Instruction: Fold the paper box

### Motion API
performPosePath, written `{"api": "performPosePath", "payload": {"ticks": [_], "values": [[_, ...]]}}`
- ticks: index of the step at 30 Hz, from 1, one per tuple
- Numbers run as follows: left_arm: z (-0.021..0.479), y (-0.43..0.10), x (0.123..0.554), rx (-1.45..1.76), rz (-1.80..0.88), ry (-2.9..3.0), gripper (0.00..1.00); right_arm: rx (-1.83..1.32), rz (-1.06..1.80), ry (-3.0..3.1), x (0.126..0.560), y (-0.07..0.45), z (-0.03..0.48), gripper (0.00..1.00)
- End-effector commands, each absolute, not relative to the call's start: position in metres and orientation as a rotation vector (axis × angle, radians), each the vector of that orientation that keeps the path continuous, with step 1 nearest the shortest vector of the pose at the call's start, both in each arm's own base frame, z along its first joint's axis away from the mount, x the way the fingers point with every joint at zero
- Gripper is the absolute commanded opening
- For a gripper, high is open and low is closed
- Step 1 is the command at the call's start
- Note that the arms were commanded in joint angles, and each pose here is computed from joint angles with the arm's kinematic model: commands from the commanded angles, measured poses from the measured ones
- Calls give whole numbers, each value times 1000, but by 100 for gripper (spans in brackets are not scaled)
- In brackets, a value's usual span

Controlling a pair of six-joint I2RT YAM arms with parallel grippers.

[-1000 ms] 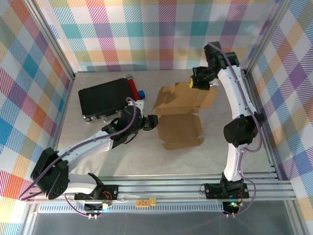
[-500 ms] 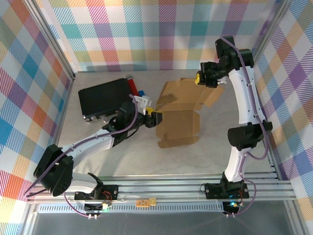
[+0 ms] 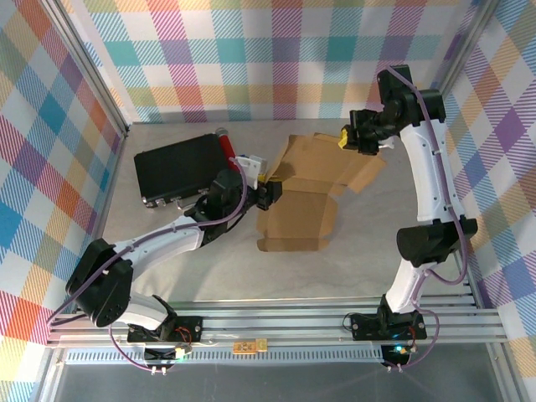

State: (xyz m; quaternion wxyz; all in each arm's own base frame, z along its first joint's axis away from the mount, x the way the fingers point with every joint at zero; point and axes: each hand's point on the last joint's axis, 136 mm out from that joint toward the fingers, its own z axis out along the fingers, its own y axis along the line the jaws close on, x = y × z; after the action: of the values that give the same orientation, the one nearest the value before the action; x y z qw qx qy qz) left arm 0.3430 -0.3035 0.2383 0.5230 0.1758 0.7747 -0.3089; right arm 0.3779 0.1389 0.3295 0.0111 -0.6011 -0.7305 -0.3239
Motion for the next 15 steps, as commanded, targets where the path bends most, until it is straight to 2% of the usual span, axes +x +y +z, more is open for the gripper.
{"api": "performPosePath", "payload": {"ticks": [1,5,6,10,15], "values": [[270,-300,339,422,-665,1781,38,-2010,-912,-2053,357,137,326,0],[261,-293,341,408,-542,1844,25,-2007,-909,-2052,359,137,323,0],[261,-288,342,394,-493,1849,26,-2007,-905,-2054,360,137,322,0],[266,-277,341,363,-338,1827,44,-1999,-891,-2054,360,138,317,0],[270,-273,336,369,-289,1806,48,-1993,-878,-2051,358,139,311,0]]}}
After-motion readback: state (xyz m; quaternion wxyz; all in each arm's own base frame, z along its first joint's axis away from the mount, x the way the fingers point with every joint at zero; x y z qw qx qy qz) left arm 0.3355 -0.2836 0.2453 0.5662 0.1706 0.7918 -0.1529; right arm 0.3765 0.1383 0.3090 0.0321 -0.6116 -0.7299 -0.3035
